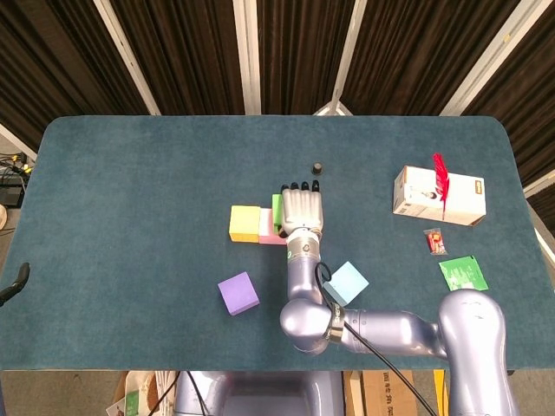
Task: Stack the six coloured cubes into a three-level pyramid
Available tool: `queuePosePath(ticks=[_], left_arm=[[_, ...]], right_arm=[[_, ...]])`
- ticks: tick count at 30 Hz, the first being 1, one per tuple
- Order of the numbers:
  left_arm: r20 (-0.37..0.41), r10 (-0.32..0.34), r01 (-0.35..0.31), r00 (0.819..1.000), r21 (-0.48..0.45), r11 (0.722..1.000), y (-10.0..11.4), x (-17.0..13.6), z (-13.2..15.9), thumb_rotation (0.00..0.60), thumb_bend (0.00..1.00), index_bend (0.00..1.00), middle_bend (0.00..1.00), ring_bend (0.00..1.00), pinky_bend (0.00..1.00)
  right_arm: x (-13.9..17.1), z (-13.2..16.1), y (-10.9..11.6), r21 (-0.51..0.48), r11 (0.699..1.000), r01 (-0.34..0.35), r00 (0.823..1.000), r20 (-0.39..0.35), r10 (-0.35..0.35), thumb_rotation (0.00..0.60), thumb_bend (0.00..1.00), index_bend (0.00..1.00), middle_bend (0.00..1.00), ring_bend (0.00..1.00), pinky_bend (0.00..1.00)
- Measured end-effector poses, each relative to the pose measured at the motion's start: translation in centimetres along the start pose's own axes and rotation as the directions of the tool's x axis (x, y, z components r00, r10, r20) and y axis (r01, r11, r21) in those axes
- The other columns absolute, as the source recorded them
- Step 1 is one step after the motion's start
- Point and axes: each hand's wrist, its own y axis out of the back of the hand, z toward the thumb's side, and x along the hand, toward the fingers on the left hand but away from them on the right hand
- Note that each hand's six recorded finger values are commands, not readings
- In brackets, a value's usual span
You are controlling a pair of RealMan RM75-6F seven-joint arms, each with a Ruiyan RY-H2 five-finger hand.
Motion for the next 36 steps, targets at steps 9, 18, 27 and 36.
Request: queuePosePath(ticks=[9, 18, 27, 36], left_arm=[[-0.001, 0.003, -0.003, 1.0, 0.0, 1.0, 0.02, 0.02, -0.03, 0.6, 0.36, 0.1, 0.06, 0.0, 0.0], [-0.004, 0.008, -0.008, 1.0, -0.001, 1.0, 0.16, 0.05, -0.11, 0.6, 0.36, 0.1, 0.06, 0.0, 0.0], [-0.006, 0.007, -0.007, 1.0, -0.001, 1.0, 0.15, 0.05, -0.16, 0.6, 0.36, 0.1, 0.06, 0.0, 0.0], [-0.007, 0.009, -0.009, 1.0, 0.001, 1.0, 0.16, 0.13, -0.2, 0.6, 0.36, 0.1, 0.06, 0.0, 0.0]], right_arm=[[0.41, 0.27, 0.1, 0.006, 1.0, -0.003, 1.0, -0.011, 0.003, 0.6, 0.33, 0.25, 0.19, 0.11, 0.0], [0.55, 0.28, -0.01, 0.01, 1.0, -0.009, 1.0, -0.011, 0.009, 0.6, 0.33, 0.23, 0.18, 0.09, 0.0], [0.69, 0.48, 0.14, 0.013, 1.0, -0.005, 1.0, -0.015, 0.005, 0.6, 0.33, 0.21, 0.18, 0.08, 0.0], [0.9, 0.61, 0.06, 0.022, 1.0, -0.016, 1.0, -0.019, 0.016, 0.6, 0.3, 0.06, 0.12, 0.02, 0.0]])
